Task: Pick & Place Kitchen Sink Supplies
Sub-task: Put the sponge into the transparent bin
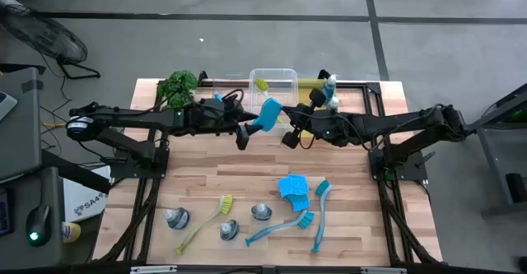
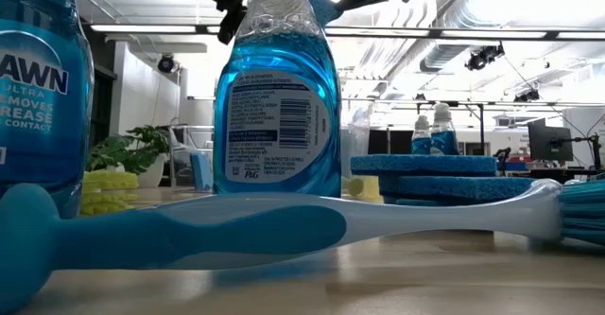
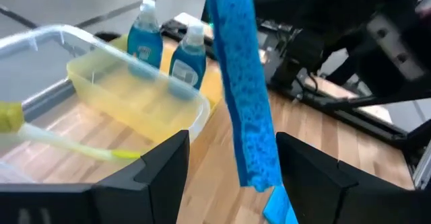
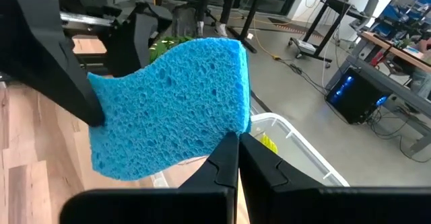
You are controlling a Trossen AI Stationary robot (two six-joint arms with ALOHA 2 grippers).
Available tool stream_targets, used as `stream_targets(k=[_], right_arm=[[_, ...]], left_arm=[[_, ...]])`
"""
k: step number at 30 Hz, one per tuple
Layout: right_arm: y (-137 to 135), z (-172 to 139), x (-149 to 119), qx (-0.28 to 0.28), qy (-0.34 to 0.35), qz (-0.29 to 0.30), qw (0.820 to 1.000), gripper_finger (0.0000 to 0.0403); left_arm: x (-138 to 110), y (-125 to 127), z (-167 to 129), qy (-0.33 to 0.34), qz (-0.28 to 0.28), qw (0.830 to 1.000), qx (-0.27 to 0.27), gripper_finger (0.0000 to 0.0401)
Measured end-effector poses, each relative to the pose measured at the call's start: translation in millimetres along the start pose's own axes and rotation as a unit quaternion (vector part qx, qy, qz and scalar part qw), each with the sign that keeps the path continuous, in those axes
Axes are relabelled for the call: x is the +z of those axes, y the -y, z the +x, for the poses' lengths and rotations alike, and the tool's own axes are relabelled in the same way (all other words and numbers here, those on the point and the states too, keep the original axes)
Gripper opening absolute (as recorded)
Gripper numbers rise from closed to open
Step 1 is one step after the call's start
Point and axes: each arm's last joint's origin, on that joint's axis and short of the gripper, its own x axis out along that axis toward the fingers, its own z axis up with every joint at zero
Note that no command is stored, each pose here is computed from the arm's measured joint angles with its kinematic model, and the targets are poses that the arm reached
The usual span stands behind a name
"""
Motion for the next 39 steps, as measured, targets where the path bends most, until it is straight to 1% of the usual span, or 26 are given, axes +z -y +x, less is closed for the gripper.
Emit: stream_targets(k=[2,4,14,19,21,25,27,30,32,36,39], right_arm=[[0,0,0,0.001,-0.002,-0.002,1.0,0.0],[0,0,-1,0.001,-0.003,-0.002,1.0,0.0],[-1,0,-2,0.012,-0.008,-0.006,1.0,0.0],[-1,0,-2,0.016,-0.008,-0.006,1.0,0.0],[-1,0,-2,0.016,-0.008,-0.006,1.0,0.0],[-2,0,-2,0.035,-0.008,-0.008,0.999,0.0001],[-2,0,-2,0.032,-0.009,0.0,0.999,0.0006],[-1,-1,-2,0.035,-0.008,0.003,0.999,0.0027],[-1,-2,-1,0.037,-0.007,0.016,0.999,0.005],[3,-7,0,0.037,-0.01,0.058,0.998,0.011],[11,-13,-2,0.026,-0.027,0.09,0.995,0.0157]], left_arm=[[-2,0,1,-0.005,-0.002,1.0,0.002,0.0209],[-1,0,1,-0.002,-0.003,1.0,0.001,0.0193],[-1,0,1,-0.002,-0.016,1.0,-0.003,0.0074],[-1,1,1,-0.007,-0.015,1.0,-0.015,0.0017],[-1,1,1,-0.007,-0.015,1.0,-0.015,0.0009],[-1,1,1,-0.01,-0.015,1.0,-0.015,0.0015],[-2,1,1,-0.01,-0.015,1.0,-0.015,0.0013],[-2,0,0,-0.012,-0.015,1.0,-0.013,0.0006],[-2,0,0,-0.01,-0.015,1.0,-0.011,0.0005],[-1,-1,1,-0.005,-0.015,1.0,0.002,0.0008],[-3,-3,0,-0.006,-0.016,0.999,0.03,0.0008]])
